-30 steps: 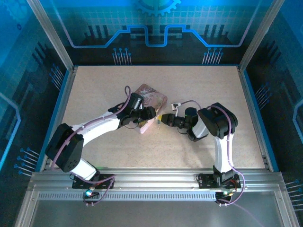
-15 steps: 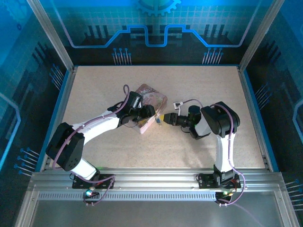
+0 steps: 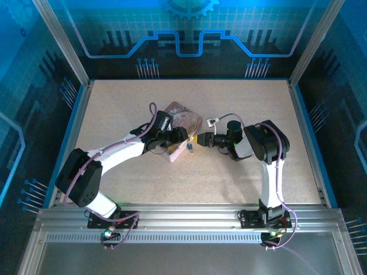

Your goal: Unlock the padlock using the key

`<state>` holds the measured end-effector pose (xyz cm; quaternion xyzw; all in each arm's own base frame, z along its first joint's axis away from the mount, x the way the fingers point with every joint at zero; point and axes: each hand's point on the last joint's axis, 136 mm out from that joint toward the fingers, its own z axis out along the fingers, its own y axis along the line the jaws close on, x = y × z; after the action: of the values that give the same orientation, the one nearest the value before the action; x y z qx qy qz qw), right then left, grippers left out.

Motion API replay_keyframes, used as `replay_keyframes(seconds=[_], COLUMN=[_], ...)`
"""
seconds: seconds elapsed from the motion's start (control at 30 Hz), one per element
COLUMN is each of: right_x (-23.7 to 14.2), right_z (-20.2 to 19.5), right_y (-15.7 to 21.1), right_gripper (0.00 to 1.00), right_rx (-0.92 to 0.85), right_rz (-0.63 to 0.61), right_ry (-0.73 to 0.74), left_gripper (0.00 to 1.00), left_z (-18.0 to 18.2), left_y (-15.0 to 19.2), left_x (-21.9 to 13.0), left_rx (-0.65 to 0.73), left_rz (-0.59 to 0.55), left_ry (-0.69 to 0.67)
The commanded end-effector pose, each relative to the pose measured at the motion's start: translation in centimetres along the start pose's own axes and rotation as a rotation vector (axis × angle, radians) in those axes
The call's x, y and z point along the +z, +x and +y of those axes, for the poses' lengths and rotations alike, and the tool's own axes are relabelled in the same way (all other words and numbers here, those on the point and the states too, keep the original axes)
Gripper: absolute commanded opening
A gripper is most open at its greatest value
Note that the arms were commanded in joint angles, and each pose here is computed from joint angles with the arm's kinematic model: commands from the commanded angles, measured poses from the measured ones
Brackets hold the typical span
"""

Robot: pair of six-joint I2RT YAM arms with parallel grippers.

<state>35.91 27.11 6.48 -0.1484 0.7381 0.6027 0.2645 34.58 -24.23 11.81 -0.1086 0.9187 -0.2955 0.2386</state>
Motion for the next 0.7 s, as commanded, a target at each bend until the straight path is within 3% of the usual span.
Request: replay_keyframes(seconds=[0.0,0.67], right_x=[0.6,1.7], right_z=[-0.3,0.6], right_y=[1.4,2.5], right_gripper=[0.51,0.45], right_rx=[0.01,0.01], right_rz=[0.062,0.124], right_ry=[-0.03,-0.085], left_gripper=[0.6,0.6], left_z=[0.9,1.0], left_y=[0.2,0.2], left_x=[0.5,0.4], left_rx=[0.003,-0.001], left_rz=[0.009,0.007], left_ry=[-0.019,-0.023])
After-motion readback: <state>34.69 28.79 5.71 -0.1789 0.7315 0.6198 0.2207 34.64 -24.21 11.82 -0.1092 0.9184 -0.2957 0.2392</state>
